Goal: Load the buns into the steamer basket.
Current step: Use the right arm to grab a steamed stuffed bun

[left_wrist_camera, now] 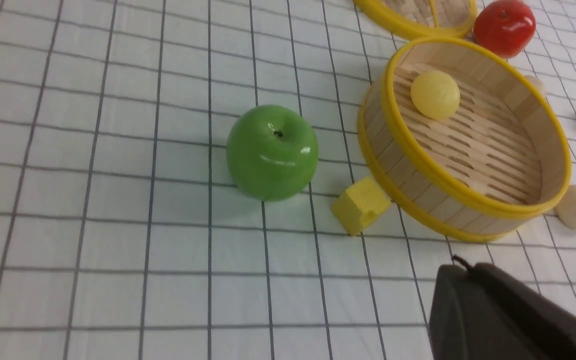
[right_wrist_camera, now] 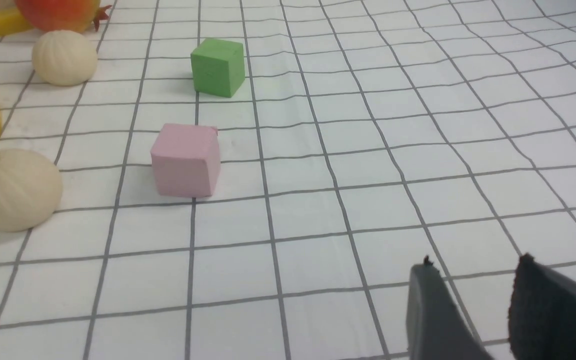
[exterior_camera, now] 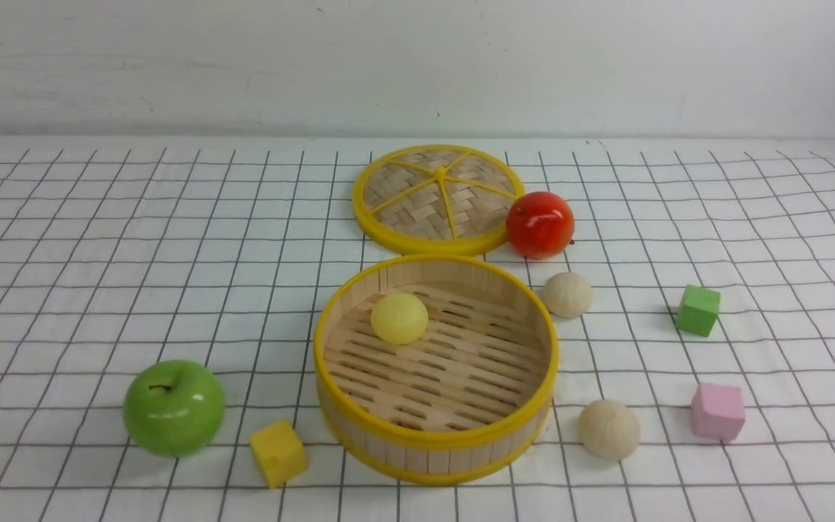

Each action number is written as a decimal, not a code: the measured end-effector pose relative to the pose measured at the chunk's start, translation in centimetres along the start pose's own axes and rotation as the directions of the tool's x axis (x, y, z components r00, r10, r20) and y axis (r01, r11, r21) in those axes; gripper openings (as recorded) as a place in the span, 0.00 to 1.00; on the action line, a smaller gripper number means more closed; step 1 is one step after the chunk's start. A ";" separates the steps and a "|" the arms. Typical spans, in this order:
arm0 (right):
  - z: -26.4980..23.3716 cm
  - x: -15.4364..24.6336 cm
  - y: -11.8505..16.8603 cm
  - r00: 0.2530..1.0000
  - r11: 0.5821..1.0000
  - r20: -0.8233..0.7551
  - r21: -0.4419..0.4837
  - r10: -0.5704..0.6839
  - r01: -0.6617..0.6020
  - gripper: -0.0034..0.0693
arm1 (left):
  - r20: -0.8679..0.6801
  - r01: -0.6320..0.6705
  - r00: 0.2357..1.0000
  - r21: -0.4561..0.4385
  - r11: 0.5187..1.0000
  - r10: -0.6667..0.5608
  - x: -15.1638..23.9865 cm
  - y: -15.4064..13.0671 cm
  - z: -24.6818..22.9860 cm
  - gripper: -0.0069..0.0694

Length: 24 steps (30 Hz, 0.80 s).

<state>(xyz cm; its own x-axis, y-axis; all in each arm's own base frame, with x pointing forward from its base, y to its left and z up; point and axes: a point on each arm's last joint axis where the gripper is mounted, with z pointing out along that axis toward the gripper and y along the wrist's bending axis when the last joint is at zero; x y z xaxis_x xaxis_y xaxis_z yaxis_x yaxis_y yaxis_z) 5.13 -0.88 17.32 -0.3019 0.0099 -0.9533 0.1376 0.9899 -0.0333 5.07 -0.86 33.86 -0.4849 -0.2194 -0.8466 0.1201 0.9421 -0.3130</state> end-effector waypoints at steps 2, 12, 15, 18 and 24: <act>0.0 0.0 0.0 1.000 1.000 0.000 0.000 0.000 0.000 0.38 | 0.119 -0.066 0.991 0.004 0.998 0.065 -0.1 0.2 0.5 0.07; 0.0 0.0 0.0 1.000 1.000 0.000 0.000 0.000 0.000 0.38 | 0.305 -0.194 0.932 -0.040 0.980 0.196 2.9 1.7 1.2 0.07; 0.0 0.0 0.0 1.000 1.000 0.000 0.000 0.000 0.000 0.38 | 0.346 -0.165 0.918 -0.106 0.981 0.192 4.0 2.3 1.3 0.07; 0.0 0.0 0.0 1.000 1.000 0.000 0.000 0.000 0.000 0.38 | 0.387 -0.139 0.901 -0.169 0.976 0.195 5.1 2.8 1.6 0.07; 0.0 0.0 0.0 1.000 1.000 0.000 0.000 0.000 0.000 0.38 | 0.412 -0.039 0.898 -0.270 0.962 0.153 8.5 4.5 3.8 0.07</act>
<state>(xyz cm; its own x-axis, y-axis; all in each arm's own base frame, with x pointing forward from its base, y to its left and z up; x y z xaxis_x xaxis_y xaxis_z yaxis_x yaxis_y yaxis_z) 5.13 -0.88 17.32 -0.3019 0.0099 -0.9533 0.1376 0.9899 -0.0333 4.77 0.61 23.64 -0.0604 -0.1578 -0.9856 -0.0996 0.9834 -0.1514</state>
